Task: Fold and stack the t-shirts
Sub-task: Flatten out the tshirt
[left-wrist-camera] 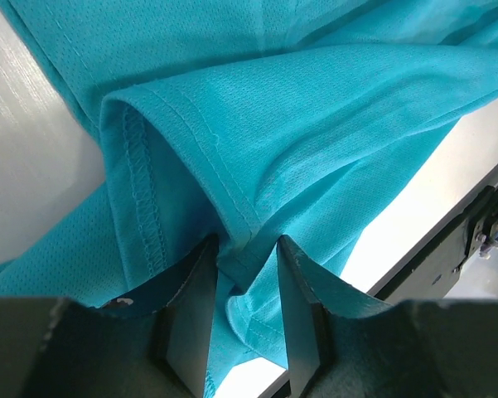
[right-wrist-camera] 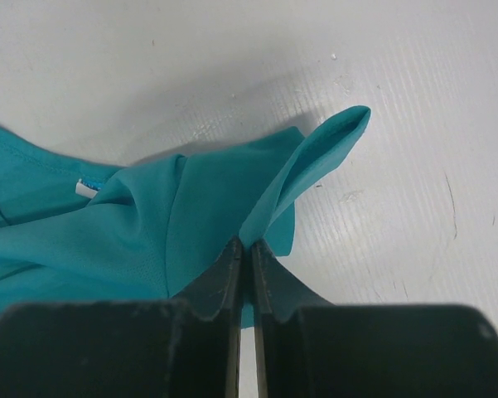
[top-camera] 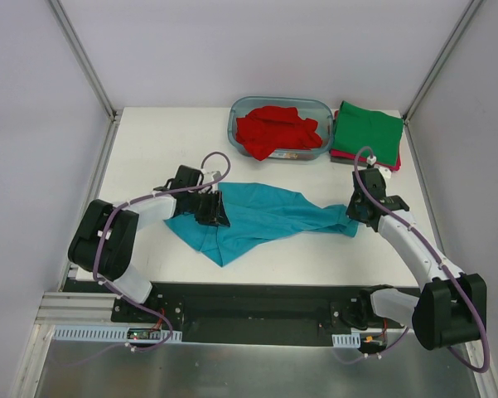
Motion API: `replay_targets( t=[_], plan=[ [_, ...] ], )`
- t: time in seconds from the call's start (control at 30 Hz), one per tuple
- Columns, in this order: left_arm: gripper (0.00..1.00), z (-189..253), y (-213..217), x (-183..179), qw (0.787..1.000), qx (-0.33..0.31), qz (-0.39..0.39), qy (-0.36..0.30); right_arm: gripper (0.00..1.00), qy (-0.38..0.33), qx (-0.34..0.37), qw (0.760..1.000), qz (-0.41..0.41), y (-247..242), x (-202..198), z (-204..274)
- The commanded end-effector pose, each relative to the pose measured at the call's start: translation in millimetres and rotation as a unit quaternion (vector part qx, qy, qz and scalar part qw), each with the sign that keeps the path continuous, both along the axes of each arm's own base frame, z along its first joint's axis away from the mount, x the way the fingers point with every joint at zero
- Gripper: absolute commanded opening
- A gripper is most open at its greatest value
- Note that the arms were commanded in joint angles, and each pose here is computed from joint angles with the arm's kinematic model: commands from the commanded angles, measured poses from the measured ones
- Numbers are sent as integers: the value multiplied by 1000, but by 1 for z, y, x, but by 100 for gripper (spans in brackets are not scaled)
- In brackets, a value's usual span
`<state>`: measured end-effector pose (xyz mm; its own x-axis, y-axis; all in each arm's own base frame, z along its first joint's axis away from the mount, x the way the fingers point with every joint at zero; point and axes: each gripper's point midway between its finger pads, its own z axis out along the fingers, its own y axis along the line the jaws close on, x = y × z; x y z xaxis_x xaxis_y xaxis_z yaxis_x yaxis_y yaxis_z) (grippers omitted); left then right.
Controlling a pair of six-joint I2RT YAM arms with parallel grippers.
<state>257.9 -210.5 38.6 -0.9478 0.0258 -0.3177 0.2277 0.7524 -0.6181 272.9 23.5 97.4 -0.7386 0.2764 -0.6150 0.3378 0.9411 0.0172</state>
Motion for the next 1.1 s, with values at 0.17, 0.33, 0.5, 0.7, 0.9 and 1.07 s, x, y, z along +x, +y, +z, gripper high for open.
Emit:
replay_targets(
  t=[0.17,0.33,0.5,0.7,0.9,1.07],
  plan=[
    [29,26,-9,9,999,-39,5,-33,8,-18,3,1000,4,0,3,8],
    [17,27,-13,7,998,-50,-2,-26,8,-17,0,1000,2,-1,3,7],
    [0,22,-10,5,999,-42,7,-21,8,-16,0,1000,2,-1,2,7],
    [0,73,-3,12,992,-55,41,-102,2,-28,-9,1000,-2,-7,-2,25],
    [0,189,18,5,957,-88,96,-260,1,-97,20,995,26,1,-9,86],
    [0,303,51,-26,894,-121,149,-404,1,-169,68,980,83,18,-30,160]
  ],
)
